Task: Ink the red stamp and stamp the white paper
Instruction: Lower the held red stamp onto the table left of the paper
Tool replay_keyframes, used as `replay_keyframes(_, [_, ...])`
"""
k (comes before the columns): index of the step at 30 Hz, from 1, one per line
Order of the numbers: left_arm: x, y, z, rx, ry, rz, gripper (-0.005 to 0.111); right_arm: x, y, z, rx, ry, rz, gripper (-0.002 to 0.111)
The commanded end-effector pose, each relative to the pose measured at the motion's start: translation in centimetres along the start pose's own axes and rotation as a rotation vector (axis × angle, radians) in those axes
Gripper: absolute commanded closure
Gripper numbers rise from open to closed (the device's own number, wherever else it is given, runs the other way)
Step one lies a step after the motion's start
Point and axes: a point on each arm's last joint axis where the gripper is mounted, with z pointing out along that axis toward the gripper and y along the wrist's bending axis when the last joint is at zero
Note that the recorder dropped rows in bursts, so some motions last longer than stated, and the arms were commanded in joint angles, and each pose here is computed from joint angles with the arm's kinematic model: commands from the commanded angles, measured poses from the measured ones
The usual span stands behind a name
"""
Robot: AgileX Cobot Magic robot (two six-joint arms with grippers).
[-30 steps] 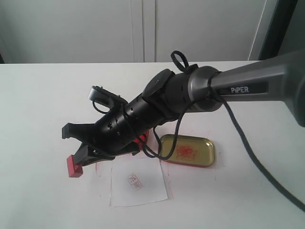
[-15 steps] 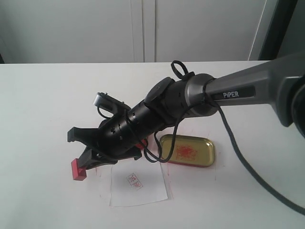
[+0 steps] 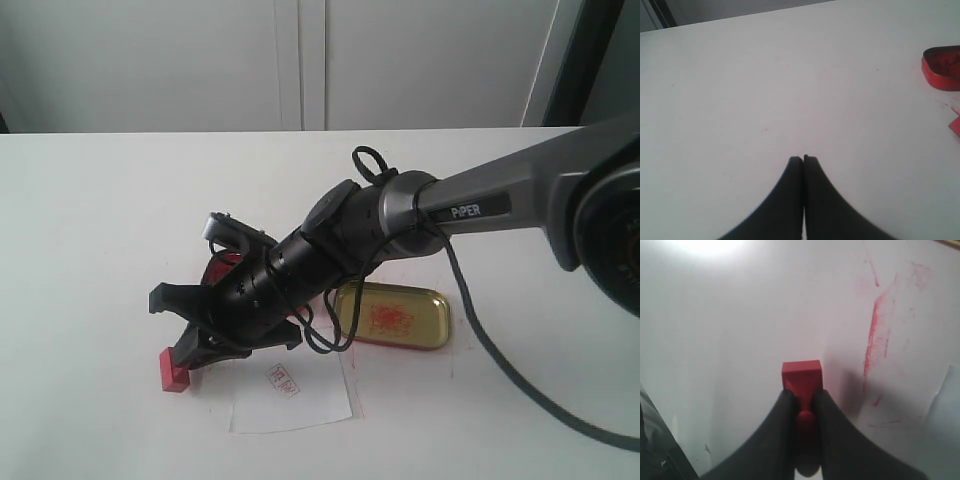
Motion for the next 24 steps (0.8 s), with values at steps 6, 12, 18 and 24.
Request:
replay_keyframes(6, [0.05,-0.01,0.02,0.0,-0.005,0.0,0.107,-0.18,-0.27,-0.11,0.008,-0.018,0.016,0.107])
replay_keyframes(12, [0.05,-0.01,0.02,0.0,-0.005,0.0,0.107,-0.16,-0.31,-0.11,0.013,-0.016,0.009,0.096])
replay_keyframes(18, [0.05,-0.01,0.02,0.0,-0.005,0.0,0.107,-0.21,-0.34,-0.11,0.016,-0.021,0.016,0.092])
replay_keyframes(24, [0.05,-0.01,0.02,0.0,-0.005,0.0,0.107,-0.31,-0.47,-0.11,0.029,-0.033,0.053,0.092])
